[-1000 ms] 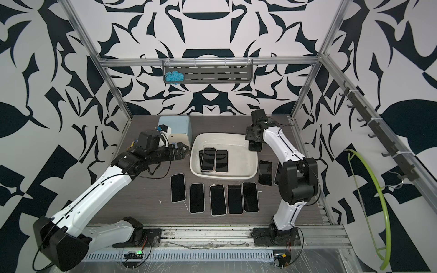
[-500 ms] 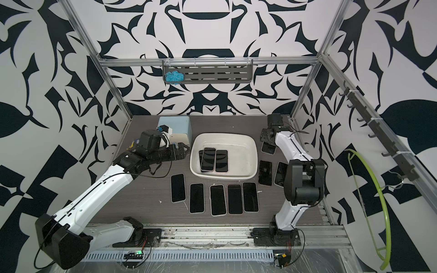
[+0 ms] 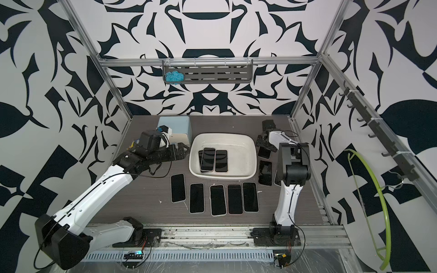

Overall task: Take the phone out of the storage box
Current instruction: Place the phone at the center of the board.

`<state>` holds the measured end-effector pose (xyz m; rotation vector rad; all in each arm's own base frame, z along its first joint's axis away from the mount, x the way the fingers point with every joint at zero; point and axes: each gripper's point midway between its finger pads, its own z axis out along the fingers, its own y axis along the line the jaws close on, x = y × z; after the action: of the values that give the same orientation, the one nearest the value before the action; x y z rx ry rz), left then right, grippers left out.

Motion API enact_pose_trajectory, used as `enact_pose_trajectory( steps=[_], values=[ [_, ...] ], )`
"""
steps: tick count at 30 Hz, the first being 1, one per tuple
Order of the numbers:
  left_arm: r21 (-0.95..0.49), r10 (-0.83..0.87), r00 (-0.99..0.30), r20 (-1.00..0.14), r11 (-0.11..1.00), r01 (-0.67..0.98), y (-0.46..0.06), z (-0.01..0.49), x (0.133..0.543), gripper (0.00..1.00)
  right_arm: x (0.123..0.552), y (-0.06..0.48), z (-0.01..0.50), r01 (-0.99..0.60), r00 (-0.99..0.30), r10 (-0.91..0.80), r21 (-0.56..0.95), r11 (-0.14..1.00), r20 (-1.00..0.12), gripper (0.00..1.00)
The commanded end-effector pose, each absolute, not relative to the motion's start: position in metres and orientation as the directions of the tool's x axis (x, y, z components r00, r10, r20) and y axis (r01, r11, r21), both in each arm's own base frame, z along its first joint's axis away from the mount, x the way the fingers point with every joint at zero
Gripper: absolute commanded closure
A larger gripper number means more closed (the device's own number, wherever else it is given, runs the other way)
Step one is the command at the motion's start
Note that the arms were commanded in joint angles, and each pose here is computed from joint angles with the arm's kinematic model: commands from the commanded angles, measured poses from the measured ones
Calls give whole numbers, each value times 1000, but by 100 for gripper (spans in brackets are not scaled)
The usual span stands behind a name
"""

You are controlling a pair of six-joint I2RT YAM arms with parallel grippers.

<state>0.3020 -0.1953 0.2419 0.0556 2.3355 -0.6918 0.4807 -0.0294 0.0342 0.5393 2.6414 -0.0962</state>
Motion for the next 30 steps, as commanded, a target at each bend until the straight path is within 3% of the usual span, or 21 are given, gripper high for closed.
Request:
enact_pose_trajectory(
  steps=[1,12,17,19,25,30],
  values=[
    [-457,-154,-760,-631,866,204,-186,239,295,0,492,-21,54,360,-824,346,57,931,-449,21],
    [-490,-187,-764,-617,851,187,-188,229,293,0,437,-12,24,351,-893,348,41,936,-286,21],
    [-499,-175,-772,-611,842,204,-190,225,288,0,422,-17,35,365,-895,353,6,931,-272,7],
    [-504,-169,-775,-609,836,215,-192,225,286,0,419,-20,53,392,-875,374,3,920,-308,1],
    [-506,-181,-755,-630,833,223,-187,227,281,0,423,-1,135,370,-779,303,-13,929,-549,1],
    [-512,-196,-743,-641,830,223,-182,225,275,0,418,17,195,350,-712,232,-49,935,-663,1]
  ],
)
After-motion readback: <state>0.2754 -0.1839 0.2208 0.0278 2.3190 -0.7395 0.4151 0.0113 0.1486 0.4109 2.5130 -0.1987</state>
